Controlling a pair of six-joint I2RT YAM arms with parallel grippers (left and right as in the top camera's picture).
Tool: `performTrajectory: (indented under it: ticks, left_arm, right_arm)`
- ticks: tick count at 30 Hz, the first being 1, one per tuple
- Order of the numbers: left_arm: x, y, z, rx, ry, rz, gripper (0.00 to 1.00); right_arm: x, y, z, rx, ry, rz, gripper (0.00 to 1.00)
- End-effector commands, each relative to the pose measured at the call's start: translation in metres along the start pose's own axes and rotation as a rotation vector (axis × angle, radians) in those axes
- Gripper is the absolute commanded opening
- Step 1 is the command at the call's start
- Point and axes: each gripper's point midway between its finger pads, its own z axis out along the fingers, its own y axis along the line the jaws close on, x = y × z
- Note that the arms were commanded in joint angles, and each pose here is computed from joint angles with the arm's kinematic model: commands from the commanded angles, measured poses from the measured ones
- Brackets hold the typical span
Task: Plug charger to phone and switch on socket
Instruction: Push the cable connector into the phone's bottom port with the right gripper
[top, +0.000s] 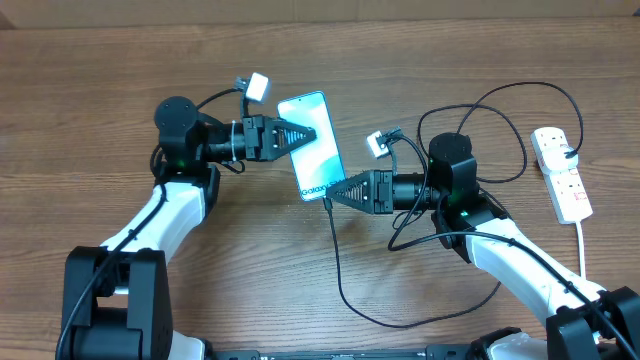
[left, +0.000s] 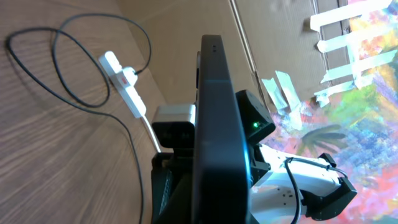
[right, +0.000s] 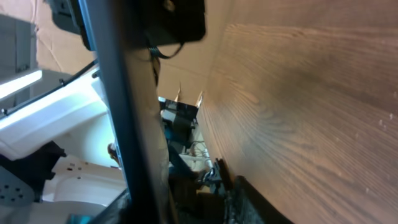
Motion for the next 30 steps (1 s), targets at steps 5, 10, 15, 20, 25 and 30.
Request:
performTrajectory:
  ticks: [5,10,15,20,25,30]
  left_arm:
    - [-0.016,0.001,-0.037,-0.028,-0.060,0.066,0.04]
    - [-0.019,0.002,-0.043,-0.037,-0.080,0.066,0.04]
    - [-0.015,0.000,-0.035,-0.026,-0.056,0.066,0.04]
    - [-0.009,-0.002,-0.026,-0.013,-0.027,0.066,0.04]
    - [-0.004,-0.004,-0.023,-0.001,0.005,0.066,0.04]
    - [0.002,-0.006,-0.014,0.011,0.031,0.075,0.04]
  right_arm:
    - [0.012,0.010,-0.002,-0.061,0.077,-0.007,0.61]
    - [0.020,0.011,0.004,-0.068,0.104,-0.053,0.75]
    - [0.023,0.003,0.018,-0.006,0.083,-0.049,0.72]
    - [0.020,-0.001,0.024,0.034,0.052,-0.055,0.44]
    - [0.019,-0.002,0.023,0.038,0.046,-0.055,0.31]
    - [0.019,-0.002,0.023,0.037,0.045,-0.057,0.23]
